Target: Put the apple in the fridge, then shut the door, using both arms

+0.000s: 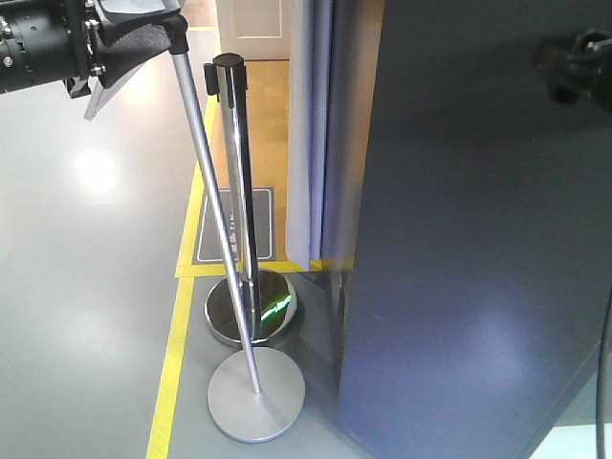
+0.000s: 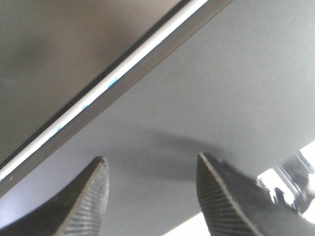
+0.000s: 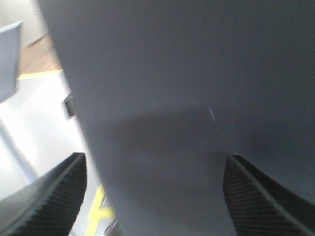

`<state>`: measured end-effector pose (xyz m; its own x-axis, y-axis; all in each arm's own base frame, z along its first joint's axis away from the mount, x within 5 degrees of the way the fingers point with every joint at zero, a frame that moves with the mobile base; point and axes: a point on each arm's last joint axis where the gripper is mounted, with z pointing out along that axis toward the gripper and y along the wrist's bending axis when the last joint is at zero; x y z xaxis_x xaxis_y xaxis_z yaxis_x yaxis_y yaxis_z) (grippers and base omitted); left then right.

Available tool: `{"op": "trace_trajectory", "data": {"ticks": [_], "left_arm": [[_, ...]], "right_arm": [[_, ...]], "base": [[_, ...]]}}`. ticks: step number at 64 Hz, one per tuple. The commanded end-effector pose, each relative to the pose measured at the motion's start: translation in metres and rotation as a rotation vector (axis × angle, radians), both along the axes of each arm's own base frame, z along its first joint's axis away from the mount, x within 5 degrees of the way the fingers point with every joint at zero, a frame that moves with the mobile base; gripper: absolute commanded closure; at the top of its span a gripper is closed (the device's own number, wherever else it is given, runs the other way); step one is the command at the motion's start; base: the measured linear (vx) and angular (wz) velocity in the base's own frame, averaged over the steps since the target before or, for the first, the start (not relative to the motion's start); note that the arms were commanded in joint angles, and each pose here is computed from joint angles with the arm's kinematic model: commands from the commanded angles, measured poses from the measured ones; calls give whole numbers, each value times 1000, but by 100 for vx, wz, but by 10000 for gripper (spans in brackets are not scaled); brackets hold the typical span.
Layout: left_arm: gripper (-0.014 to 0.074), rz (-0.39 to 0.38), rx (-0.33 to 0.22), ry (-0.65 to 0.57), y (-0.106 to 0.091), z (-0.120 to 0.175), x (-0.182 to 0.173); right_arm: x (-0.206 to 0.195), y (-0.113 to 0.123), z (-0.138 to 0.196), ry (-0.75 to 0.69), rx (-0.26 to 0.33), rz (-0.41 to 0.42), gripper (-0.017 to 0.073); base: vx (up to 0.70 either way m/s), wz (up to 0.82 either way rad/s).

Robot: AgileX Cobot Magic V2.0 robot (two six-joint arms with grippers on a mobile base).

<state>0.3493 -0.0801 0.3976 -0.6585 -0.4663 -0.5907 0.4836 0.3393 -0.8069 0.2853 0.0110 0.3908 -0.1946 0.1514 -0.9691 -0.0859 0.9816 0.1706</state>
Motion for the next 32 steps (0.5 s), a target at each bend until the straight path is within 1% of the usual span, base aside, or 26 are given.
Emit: {"op": "trace_trajectory", "data": {"ticks": [1, 17, 23, 32], "left_arm": [[199, -19, -66, -77, 0, 29, -13], [199, -20, -63, -77, 0, 28, -13], [199, -15, -38, -76, 0, 27, -13], [199, 2, 20, -75, 0, 22, -11]], "right_arm": [[6, -8, 22, -120, -13, -84, 8], [46, -12, 20, -131, -23, -123, 8], [63, -12, 17, -123, -24, -123, 8], [89, -12, 17, -128, -24, -122, 8]], "base": [[0, 0], [0, 0], [0, 0], [0, 0]]}}
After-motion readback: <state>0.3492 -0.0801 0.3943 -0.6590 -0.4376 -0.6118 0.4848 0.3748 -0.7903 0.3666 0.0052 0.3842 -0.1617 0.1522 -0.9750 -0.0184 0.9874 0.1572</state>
